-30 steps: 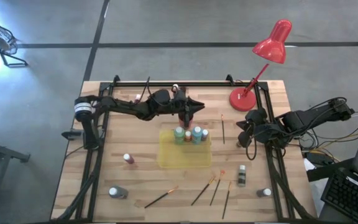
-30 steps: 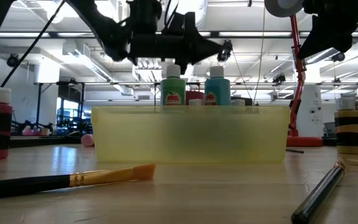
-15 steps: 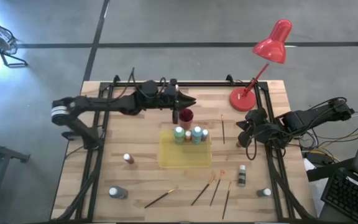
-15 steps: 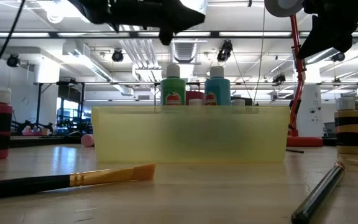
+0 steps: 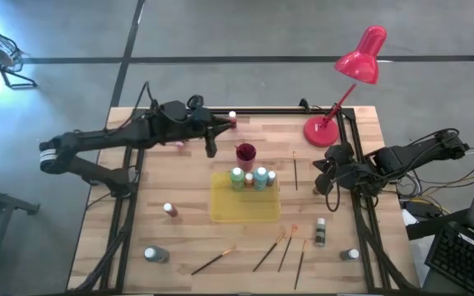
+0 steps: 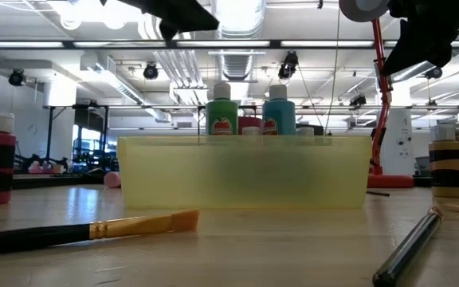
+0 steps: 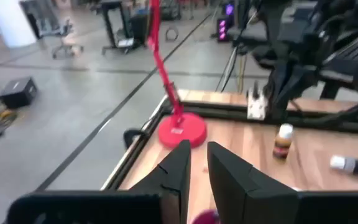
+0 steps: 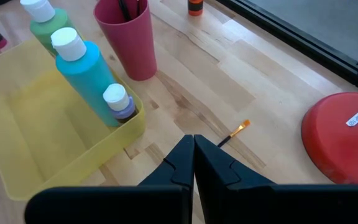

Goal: Pick & Place Paint Supplies
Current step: Put the small pink paint bottle into the yellow bin

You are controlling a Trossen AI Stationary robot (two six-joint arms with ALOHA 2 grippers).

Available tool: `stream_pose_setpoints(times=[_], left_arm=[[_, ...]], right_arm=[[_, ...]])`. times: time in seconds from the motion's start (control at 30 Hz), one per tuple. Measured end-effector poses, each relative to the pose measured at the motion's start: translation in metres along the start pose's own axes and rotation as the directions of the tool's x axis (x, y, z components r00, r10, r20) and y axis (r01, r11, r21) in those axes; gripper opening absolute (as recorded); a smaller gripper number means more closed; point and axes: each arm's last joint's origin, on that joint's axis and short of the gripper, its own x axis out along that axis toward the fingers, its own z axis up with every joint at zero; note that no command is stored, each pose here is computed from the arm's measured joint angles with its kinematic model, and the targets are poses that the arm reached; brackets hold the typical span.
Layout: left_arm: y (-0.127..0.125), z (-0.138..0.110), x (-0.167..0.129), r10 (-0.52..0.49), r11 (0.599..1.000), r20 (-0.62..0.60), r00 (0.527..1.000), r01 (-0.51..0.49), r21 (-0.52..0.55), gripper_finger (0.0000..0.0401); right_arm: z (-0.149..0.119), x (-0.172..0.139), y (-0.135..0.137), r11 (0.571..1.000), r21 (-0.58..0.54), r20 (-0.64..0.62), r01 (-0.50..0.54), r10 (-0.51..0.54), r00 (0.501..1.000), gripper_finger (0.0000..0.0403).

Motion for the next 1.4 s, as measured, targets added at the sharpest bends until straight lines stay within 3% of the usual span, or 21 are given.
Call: stream_pose_setpoints(times=[0.23,0.4,0.57,0.73,0.83,1.17,1.4], left_arm=[[0.003,-0.003,-0.023,0.078,0.997,-0.11,0.991,-0.079,-0.006,0.006],[0.007,-0.014,-0.032,0.188,0.982,-0.242,0.952,-0.187,0.028,0.006],[0.011,-0.026,-0.038,0.366,0.929,-0.362,0.857,-0.361,0.085,0.006],[0.019,-0.037,-0.041,0.56,0.817,-0.411,0.719,-0.563,0.127,0.006],[0.03,-0.042,-0.041,0.608,0.773,-0.44,0.661,-0.62,0.136,0.006],[0.087,-0.06,-0.035,0.565,0.74,-0.56,0.606,-0.672,0.02,0.006],[0.138,-0.084,-0.029,0.401,0.739,-0.675,0.619,-0.654,-0.161,0.006]], right_arm=[[0.0,0.0,0.0,1.0,0.0,0.0,0.0,0.0,1.0,0.0008],[0.0,0.0,0.0,1.0,0.001,0.001,0.0,0.0,1.0,0.0008],[0.0,0.0,0.0,1.0,0.0,0.0,0.0,0.0,1.0,0.0008],[0.0,0.0,0.0,1.0,0.0,0.0,0.0,0.0,1.0,0.0008],[0.0,0.0,0.0,1.0,0.0,0.0,0.0,0.0,1.0,0.0008],[0.0,0.0,0.0,1.0,0.0,0.001,0.0,0.0,1.0,0.0008],[0.0,0.0,0.0,1.0,0.001,0.0,0.0,0.0,1.0,0.0008]])
